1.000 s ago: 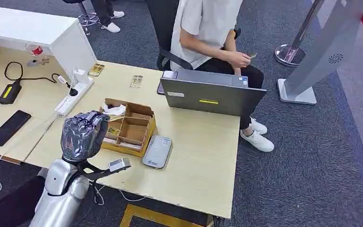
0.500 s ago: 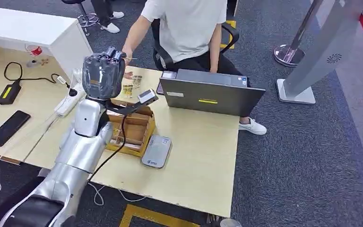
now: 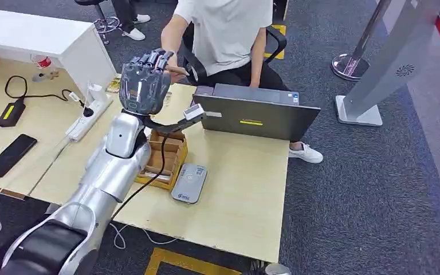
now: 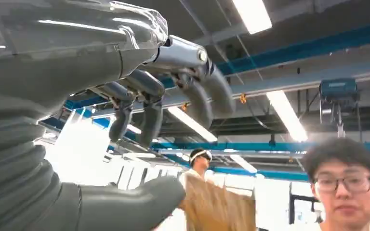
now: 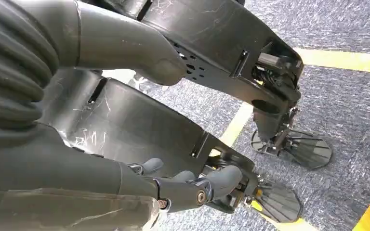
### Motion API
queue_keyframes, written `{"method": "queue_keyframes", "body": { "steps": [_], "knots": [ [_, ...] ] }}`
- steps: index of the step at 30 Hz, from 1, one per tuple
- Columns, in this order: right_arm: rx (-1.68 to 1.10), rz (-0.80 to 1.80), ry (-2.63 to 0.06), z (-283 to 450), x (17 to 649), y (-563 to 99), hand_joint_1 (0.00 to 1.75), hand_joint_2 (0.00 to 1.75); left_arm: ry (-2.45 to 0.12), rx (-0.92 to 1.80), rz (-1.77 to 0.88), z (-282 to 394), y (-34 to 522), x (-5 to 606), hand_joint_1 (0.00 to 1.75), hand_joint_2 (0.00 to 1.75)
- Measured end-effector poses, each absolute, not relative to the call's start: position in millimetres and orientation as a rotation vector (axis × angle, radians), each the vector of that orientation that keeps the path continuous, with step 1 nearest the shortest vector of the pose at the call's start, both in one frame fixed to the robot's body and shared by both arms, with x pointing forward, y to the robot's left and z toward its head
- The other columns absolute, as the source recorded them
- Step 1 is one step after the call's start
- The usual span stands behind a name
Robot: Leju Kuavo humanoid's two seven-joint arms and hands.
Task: Pass the card to the sensor for recognition and then transmit it.
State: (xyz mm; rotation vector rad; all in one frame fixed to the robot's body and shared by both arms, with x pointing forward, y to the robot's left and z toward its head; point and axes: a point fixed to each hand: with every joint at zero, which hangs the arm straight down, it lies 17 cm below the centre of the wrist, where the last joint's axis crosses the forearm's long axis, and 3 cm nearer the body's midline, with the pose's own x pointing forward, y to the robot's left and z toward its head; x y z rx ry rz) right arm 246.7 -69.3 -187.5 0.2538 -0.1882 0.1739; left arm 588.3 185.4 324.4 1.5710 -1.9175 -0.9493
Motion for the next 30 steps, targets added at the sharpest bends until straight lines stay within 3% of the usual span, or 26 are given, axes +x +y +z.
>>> {"method": "queue_keyframes", "body": {
  "steps": [7, 11, 15, 19, 22, 25, 27, 30],
  "knots": [
    [0.254, 0.17, -0.188, -188, 247, -69, 0.0, 1.75, -1.895, 1.533, -0.966, 308, 199, 591, 0.0, 1.75],
    [0.267, 0.148, -0.195, -187, 248, -67, 0.0, 1.75, -1.947, 1.364, -0.859, 290, 231, 588, 0.0, 1.75],
    [0.292, 0.141, -0.2, -188, 244, -65, 0.0, 1.75, -1.942, 1.165, -0.575, 265, 326, 581, 0.0, 1.75],
    [0.32, 0.146, -0.203, -190, 235, -63, 0.0, 1.75, -1.815, 0.945, -0.098, 217, 491, 549, 0.0, 1.75],
    [0.334, 0.154, -0.206, -194, 227, -64, 0.0, 1.75, -1.67, 0.806, 0.365, 160, 630, 474, 0.0, 1.75],
    [0.324, 0.175, -0.206, -199, 218, -67, 0.0, 1.75, -1.502, 0.774, 0.861, 99, 753, 342, 0.0, 1.75],
    [0.315, 0.19, -0.203, -202, 212, -70, 0.0, 1.75, -1.377, 0.835, 1.105, 59, 793, 252, 0.0, 1.75],
    [0.31, 0.204, -0.212, -203, 212, -71, 0.0, 1.75, -1.245, 0.943, 1.26, 25, 811, 164, 0.0, 1.75]
  ]
}}
